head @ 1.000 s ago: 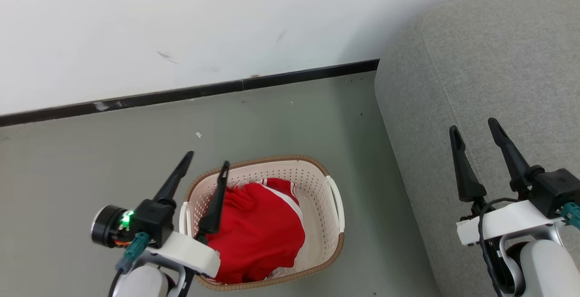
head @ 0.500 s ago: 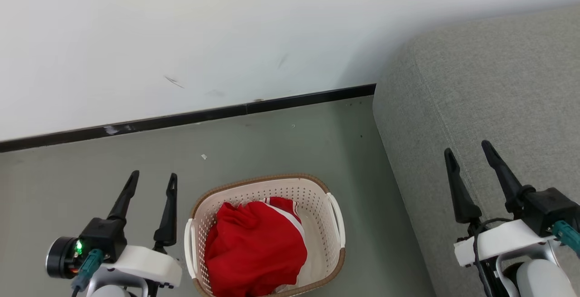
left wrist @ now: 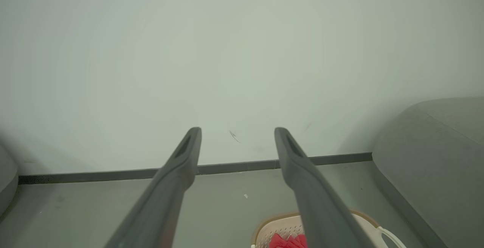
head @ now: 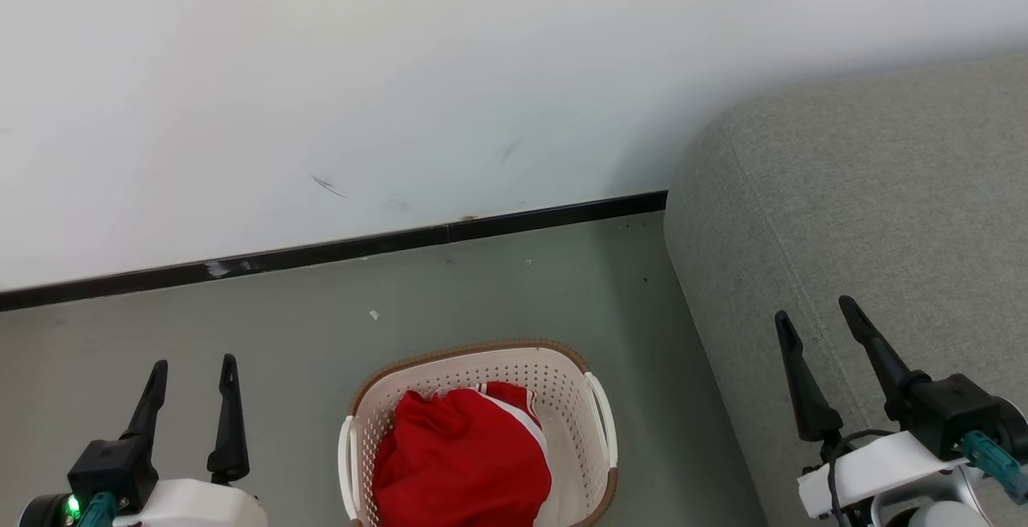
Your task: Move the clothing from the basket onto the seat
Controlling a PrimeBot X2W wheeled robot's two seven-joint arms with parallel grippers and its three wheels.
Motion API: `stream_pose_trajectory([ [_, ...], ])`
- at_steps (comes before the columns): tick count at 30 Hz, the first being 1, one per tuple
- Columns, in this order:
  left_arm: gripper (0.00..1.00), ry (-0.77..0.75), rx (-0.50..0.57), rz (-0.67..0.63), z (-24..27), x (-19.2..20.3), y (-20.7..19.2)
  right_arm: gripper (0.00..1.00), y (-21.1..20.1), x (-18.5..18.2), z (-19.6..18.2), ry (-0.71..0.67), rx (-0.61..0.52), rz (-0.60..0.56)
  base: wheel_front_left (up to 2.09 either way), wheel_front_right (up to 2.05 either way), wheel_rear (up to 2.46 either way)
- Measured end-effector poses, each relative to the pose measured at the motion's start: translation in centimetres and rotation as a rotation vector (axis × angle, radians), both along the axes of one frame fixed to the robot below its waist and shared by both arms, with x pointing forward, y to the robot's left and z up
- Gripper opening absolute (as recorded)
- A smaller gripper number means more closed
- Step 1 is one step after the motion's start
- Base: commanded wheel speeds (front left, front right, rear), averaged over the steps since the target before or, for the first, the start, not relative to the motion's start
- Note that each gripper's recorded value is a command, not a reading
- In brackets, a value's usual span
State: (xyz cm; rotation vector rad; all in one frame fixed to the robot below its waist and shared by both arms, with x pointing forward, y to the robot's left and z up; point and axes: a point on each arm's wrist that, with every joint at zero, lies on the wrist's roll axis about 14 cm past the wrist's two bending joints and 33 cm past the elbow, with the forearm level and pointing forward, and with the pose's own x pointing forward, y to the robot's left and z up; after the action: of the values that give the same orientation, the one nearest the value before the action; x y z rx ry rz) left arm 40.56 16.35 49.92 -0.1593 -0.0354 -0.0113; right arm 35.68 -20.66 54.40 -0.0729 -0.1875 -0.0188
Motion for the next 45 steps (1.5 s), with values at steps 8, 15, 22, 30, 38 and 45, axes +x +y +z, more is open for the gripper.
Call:
stream_pose_trajectory([
  [8,1.0,0.0,0.003,0.058,0.2,-1.6,1.9,1.0,0.7,-1.1,-0.1,0.0,0.01,0.018,0.0,0.0,0.0],
  [15,1.0,0.011,0.007,0.069,-0.2,-3.0,2.4,1.0,0.8,-2.0,-0.8,0.017,0.03,0.021,0.0,0.0,0.0],
  [22,1.0,-0.002,0.005,0.073,0.3,-3.1,2.5,1.0,1.1,-2.0,-0.9,0.023,0.036,0.029,0.0,0.0,0.0],
  [30,1.0,-0.002,0.004,0.069,0.3,-3.1,2.4,1.0,1.2,-1.9,-1.0,0.026,0.04,0.032,0.0,0.0,0.0],
  [38,1.0,0.0,0.005,0.062,0.2,-2.9,2.3,1.0,1.3,-1.7,-1.0,0.027,0.039,0.034,0.0,0.0,0.0],
  [45,1.0,0.034,0.01,0.044,-0.6,-2.7,1.9,1.0,1.6,-1.3,-1.4,0.041,0.04,0.044,0.0,0.0,0.0],
])
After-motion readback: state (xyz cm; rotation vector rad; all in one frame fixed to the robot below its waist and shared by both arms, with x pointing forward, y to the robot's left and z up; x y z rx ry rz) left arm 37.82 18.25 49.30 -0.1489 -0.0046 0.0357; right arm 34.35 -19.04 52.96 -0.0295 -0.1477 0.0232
